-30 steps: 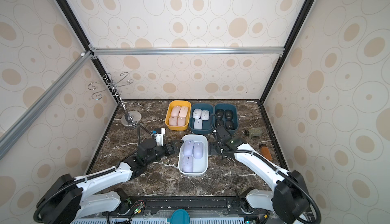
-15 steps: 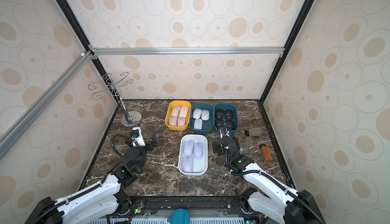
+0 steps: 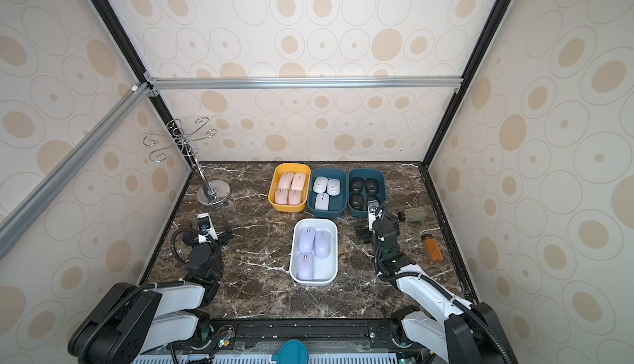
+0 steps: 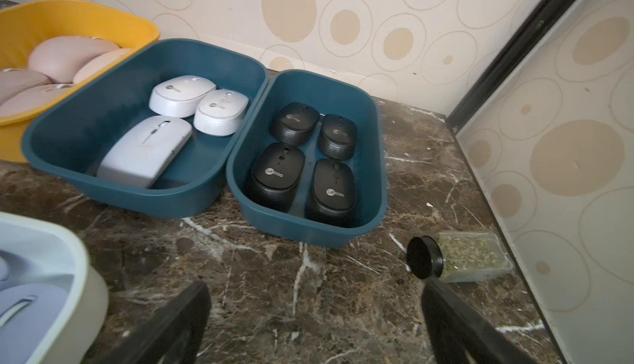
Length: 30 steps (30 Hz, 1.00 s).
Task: Place the mice by color into the storage box
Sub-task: Reset both arms
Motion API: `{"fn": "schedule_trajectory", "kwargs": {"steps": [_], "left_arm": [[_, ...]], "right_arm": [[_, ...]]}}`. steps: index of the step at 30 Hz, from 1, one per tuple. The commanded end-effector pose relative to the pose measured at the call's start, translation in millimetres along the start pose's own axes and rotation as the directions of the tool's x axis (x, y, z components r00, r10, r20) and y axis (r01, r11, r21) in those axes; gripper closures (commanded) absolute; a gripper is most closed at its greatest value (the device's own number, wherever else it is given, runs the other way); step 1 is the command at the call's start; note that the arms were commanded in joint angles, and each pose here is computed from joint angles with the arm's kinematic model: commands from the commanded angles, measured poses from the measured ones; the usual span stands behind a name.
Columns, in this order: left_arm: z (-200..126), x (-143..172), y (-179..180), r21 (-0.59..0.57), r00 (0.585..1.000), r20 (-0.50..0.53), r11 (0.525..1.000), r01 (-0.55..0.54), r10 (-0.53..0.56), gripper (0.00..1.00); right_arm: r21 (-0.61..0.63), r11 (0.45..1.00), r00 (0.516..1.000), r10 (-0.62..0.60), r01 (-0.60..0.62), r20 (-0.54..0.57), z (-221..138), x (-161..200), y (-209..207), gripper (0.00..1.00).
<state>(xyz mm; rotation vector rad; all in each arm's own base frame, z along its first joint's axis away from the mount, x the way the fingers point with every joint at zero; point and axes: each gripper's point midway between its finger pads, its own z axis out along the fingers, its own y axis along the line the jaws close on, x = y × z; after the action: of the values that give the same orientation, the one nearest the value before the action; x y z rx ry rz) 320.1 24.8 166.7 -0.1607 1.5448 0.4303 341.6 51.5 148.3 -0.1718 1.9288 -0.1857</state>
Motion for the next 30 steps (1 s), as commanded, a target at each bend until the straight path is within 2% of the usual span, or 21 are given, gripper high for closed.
{"fn": "schedule_trajectory", "kwargs": {"steps": [1, 6, 9, 11, 14, 16, 18, 20, 22, 24, 27, 30], "left_arm": [[9.5, -4.1, -7.3, 0.062, 0.997, 0.047, 0.996, 0.059, -0.062, 0.0], [6.5, 10.7, -3.3, 0.083, 0.993, 0.075, 0.993, 0.087, -0.094, 0.0], [25.0, 19.5, -15.3, 0.106, 0.998, 0.008, 0.992, 0.067, -0.069, 0.0], [37.1, 27.7, -32.5, 0.185, 0.998, -0.056, 0.982, 0.047, -0.037, 0.0], [46.5, 32.7, -35.6, 0.233, 0.995, -0.091, 0.97, 0.072, -0.052, 0.0], [47.5, 32.8, -35.1, 0.237, 0.994, -0.09, 0.968, 0.076, -0.056, 0.0], [47.2, 31.8, -34.3, 0.236, 0.995, -0.085, 0.969, 0.076, -0.058, 0.0], [46.9, 32.4, -34.7, 0.237, 0.995, -0.087, 0.969, 0.076, -0.057, 0.0], [47.0, 32.1, -34.5, 0.236, 0.995, -0.086, 0.969, 0.075, -0.056, 0.0], [46.9, 32.1, -34.7, 0.237, 0.995, -0.087, 0.969, 0.075, -0.056, 0.0], [47.0, 31.9, -34.4, 0.236, 0.995, -0.086, 0.969, 0.075, -0.057, 0.0], [46.9, 31.8, -34.8, 0.238, 0.995, -0.085, 0.968, 0.075, -0.056, 0.0]], "right_arm": [[0.013, 1.0, 1.0, 0.023, -0.023, 0.004, 9.5, 13.6, -13.8, 0.02], [0.041, 0.987, 0.986, 0.154, -0.157, 0.059, 21.4, 24.0, -35.9, 0.02], [0.029, 0.988, 0.984, 0.149, -0.152, 0.094, 30.4, 23.3, -34.0, 0.02], [0.037, 0.99, 0.988, 0.135, -0.138, 0.072, 38.8, 25.8, -34.0, 0.02], [0.029, 0.992, 0.991, 0.117, -0.119, 0.057, 53.0, 39.5, -28.2, 0.02], [0.063, 0.991, 0.989, 0.112, -0.118, 0.094, 64.6, 39.2, -31.6, 0.02], [0.096, 0.985, 0.988, 0.148, -0.143, -0.047, 69.5, 49.4, -37.2, 0.02], [0.05, 0.984, 0.986, 0.169, -0.168, -0.002, 77.5, 45.5, -38.5, 0.02], [0.049, 0.984, 0.982, 0.177, -0.174, -0.066, 76.3, 49.8, -38.9, 0.02], [0.056, 0.983, 0.984, 0.176, -0.174, -0.025, 77.0, 47.7, -40.9, 0.02], [0.053, 0.984, 0.983, 0.174, -0.171, -0.056, 76.5, 49.9, -39.7, 0.02], [0.055, 0.984, 0.984, 0.174, -0.172, -0.042, 76.3, 48.8, -40.4, 0.02]]}}
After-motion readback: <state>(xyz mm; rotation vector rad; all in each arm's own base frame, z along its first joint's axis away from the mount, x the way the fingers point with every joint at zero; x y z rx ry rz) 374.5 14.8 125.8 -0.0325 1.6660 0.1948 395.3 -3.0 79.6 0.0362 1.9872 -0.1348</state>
